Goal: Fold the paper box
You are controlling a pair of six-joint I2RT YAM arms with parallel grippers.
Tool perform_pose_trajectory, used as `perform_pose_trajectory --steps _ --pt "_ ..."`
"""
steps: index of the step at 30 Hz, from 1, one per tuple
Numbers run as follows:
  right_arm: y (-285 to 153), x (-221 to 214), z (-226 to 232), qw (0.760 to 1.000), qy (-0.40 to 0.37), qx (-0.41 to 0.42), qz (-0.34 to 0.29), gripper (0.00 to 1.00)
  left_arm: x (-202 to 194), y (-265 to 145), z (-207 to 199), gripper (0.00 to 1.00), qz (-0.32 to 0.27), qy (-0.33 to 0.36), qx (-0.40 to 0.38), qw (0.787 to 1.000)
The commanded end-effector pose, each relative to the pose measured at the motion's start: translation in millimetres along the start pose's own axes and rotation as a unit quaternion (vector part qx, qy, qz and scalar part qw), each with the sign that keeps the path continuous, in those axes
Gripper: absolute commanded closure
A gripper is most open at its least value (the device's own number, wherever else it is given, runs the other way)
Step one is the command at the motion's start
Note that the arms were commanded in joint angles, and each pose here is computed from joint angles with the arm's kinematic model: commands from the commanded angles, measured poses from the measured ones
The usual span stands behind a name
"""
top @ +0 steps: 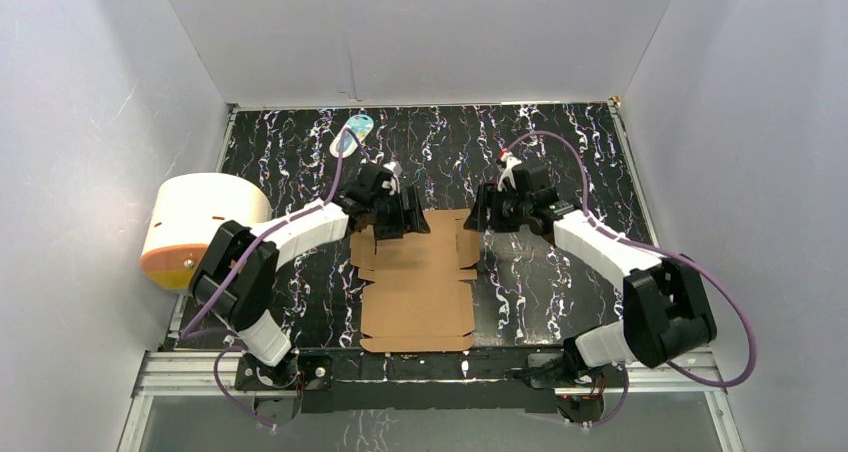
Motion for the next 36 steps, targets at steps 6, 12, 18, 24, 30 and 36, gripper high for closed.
perform_pose_trajectory --steps 6,12,18,24,30,36 --pt "-25 -44 5 0.998 0.047 0.030 0.008 0.31 -54 -4 -3 0.27 0.047 0.024 0.020 0.998" --pt "-20 -78 5 0.996 0.069 0.028 0.042 0.31 -58 5 1 0.27 0.052 0.017 0.027 0.998" --pt "-9 -94 7 0.995 0.084 -0.009 0.049 0.31 -61 14 4 0.27 0.060 0.008 0.030 0.998" --pt "-1 -104 6 0.993 0.097 -0.046 0.056 0.31 -63 17 7 0.27 0.064 0.003 0.032 0.997" --pt "4 -110 7 0.991 0.102 -0.064 0.057 0.31 -65 19 8 0.27 0.068 -0.001 0.032 0.997" --pt "11 -113 16 0.991 0.107 -0.035 0.072 0.31 -66 21 8 0.27 0.071 -0.004 0.031 0.997"
Point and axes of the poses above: each gripper's point midway between its finger pads, its own y axis out along the fingers, its own z axis along the line the jaws close on, x = y × z, the point moved 9 cm from there along -y, back along the fingers, and after that the axes turned 1 degree about -y, right-handed, at the moved point
